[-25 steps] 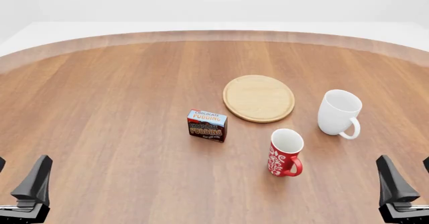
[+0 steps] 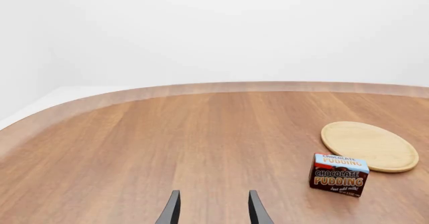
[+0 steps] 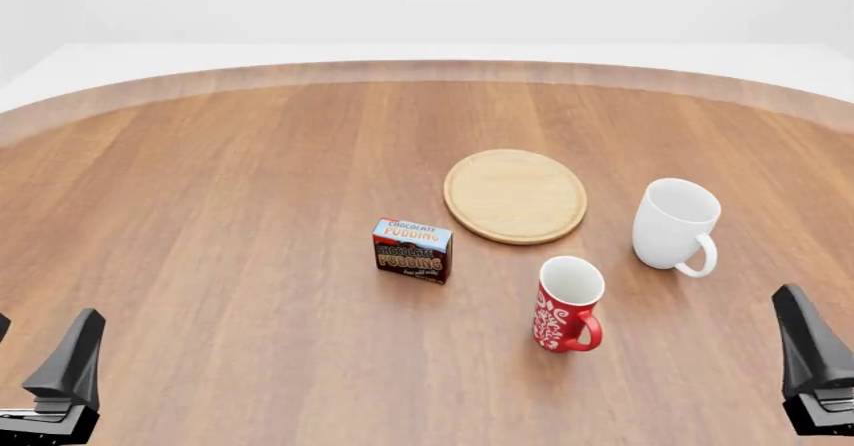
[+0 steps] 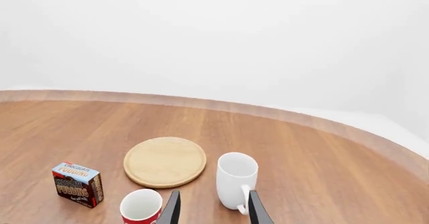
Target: Put the chocolate pudding to the left of the plate.
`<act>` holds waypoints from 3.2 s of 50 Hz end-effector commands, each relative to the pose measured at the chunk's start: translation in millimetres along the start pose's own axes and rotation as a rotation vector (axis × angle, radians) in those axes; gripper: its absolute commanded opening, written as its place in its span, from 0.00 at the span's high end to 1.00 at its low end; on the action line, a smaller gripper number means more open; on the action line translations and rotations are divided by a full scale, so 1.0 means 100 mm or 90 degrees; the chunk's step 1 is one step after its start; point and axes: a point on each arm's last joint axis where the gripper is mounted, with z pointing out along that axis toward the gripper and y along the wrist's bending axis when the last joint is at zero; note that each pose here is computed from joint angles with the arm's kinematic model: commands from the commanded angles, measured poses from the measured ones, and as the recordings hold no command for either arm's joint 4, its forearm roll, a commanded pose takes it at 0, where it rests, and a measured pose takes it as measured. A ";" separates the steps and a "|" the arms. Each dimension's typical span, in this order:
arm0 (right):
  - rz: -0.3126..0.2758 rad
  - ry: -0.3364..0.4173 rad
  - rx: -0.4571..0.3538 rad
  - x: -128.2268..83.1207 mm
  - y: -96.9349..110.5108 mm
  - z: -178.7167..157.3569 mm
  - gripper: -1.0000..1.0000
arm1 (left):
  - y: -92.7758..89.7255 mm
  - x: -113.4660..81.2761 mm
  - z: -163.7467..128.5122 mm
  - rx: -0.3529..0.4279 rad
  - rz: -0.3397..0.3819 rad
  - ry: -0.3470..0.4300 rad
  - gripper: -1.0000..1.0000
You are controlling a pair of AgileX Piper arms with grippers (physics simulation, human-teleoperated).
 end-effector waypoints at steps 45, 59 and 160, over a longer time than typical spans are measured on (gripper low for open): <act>-0.300 0.159 -0.347 -0.99 1.02 1.99 0.00 | 0.00 0.00 0.00 0.000 0.000 0.000 0.00; -0.336 0.224 -0.410 -0.61 1.30 2.09 0.00 | 0.00 0.00 0.00 0.000 0.000 0.000 0.00; -0.328 0.387 -0.476 1.00 2.15 2.74 0.00 | 0.00 0.00 0.00 0.000 0.000 0.000 0.00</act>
